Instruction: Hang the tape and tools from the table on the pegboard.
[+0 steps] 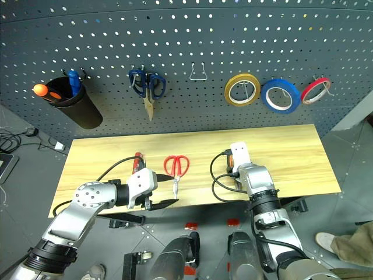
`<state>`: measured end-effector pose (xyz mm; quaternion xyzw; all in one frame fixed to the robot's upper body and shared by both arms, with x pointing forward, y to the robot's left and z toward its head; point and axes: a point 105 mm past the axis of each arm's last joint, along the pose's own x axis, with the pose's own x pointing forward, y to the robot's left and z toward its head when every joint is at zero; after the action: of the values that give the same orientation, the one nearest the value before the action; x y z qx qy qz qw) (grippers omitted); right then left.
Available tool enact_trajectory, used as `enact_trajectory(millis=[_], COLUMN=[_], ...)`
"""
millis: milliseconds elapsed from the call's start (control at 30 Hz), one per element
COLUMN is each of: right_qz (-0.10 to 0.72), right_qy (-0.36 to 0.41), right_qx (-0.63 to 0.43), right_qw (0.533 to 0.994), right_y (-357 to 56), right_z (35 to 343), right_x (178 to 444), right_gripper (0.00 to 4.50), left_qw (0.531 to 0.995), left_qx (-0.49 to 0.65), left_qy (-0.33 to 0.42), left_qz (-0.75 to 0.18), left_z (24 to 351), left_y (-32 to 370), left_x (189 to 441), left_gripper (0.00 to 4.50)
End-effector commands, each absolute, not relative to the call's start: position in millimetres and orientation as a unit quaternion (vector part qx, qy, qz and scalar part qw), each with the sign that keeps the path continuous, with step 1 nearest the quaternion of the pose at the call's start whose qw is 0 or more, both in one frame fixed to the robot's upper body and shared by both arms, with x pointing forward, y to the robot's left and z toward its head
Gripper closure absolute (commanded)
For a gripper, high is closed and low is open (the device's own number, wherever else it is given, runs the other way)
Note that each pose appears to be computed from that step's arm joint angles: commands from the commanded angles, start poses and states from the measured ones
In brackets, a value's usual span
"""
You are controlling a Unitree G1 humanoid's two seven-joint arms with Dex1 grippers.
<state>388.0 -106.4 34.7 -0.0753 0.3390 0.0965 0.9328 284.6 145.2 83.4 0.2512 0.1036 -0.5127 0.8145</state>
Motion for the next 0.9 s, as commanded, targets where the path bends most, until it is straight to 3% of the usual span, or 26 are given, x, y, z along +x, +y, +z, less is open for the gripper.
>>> enact_trajectory(millis=[33, 167, 333, 467, 700, 900], right_qz=[0.132, 0.175, 0.237, 0.253, 0.235, 0.205], right_qy=[0.261, 0.182, -0.001, -0.126, -0.295, -0.375], right_qx=[-0.081, -0.087, -0.054, -0.044, -0.025, -0.039], right_qw=[0.953, 0.964, 0.97, 0.958, 0.926, 0.903], right_y=[-96, -83, -53, -31, 1, 13], right_z=[75, 111, 186, 240, 326, 363], right_x=[389, 372, 336, 325, 350, 368], right_gripper=[1.76, 1.77, 1.77, 1.77, 1.77, 1.77], left_qw=[0.84, 0.872, 0.906, 0.928, 0.959, 0.963], left_qx=[0.219, 0.172, 0.107, 0.07, 0.046, 0.072], left_qy=[0.08, 0.058, 0.018, -0.004, -0.043, -0.026], left_qz=[-0.489, -0.455, -0.408, -0.365, -0.275, -0.26], left_z=[96, 109, 131, 148, 180, 190], left_y=[149, 155, 164, 169, 178, 176], left_x=[286, 288, 282, 283, 303, 311], left_gripper=[0.74, 0.74, 0.74, 0.74, 0.74, 0.74])
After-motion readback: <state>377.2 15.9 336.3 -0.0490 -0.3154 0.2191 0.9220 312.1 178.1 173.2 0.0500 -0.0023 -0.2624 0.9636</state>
